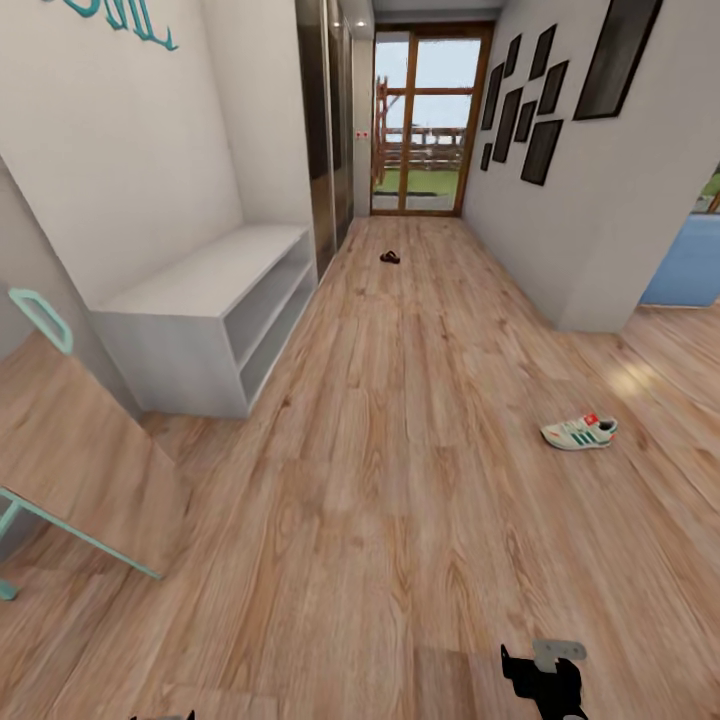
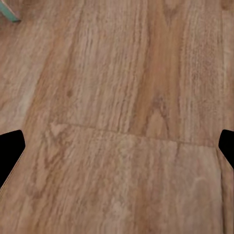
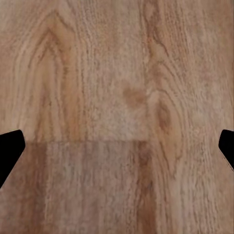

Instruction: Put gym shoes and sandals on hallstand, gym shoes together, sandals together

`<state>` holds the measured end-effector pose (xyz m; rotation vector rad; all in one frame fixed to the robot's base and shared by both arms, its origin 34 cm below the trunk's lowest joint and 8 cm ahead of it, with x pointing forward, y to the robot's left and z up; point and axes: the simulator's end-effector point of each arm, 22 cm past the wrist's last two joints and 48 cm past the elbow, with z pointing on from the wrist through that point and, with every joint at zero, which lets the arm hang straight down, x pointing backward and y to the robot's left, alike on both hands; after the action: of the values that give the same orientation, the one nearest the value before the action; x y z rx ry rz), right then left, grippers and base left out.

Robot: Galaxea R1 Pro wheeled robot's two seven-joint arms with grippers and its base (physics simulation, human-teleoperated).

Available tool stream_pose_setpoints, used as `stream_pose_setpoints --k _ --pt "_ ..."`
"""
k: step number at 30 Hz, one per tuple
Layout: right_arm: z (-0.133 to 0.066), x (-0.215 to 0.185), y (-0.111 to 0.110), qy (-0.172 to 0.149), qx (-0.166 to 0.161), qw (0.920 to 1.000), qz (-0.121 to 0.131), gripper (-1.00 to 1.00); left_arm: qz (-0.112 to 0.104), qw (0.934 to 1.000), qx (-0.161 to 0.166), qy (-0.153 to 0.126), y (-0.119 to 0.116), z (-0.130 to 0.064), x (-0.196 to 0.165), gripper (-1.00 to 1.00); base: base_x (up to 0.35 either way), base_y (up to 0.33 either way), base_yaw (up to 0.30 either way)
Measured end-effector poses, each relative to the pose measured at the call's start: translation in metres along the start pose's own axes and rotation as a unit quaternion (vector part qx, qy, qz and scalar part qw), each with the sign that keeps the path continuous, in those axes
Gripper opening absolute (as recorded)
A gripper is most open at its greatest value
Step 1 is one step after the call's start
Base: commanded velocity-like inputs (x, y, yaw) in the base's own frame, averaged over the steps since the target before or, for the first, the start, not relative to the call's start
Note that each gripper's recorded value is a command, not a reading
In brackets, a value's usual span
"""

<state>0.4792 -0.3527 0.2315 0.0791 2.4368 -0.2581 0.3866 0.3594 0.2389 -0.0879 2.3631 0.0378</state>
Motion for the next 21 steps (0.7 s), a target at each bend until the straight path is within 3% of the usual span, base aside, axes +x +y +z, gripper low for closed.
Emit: stream_pose_setpoints --k 21 --pt "-0.0001 0.0002 0.0006 0.0 -0.001 1.0 0.0 1.0 0.0 1.0 0.0 0.0 -0.0007 0.0 0.0001 1.0 0.339 0.0 0.0"
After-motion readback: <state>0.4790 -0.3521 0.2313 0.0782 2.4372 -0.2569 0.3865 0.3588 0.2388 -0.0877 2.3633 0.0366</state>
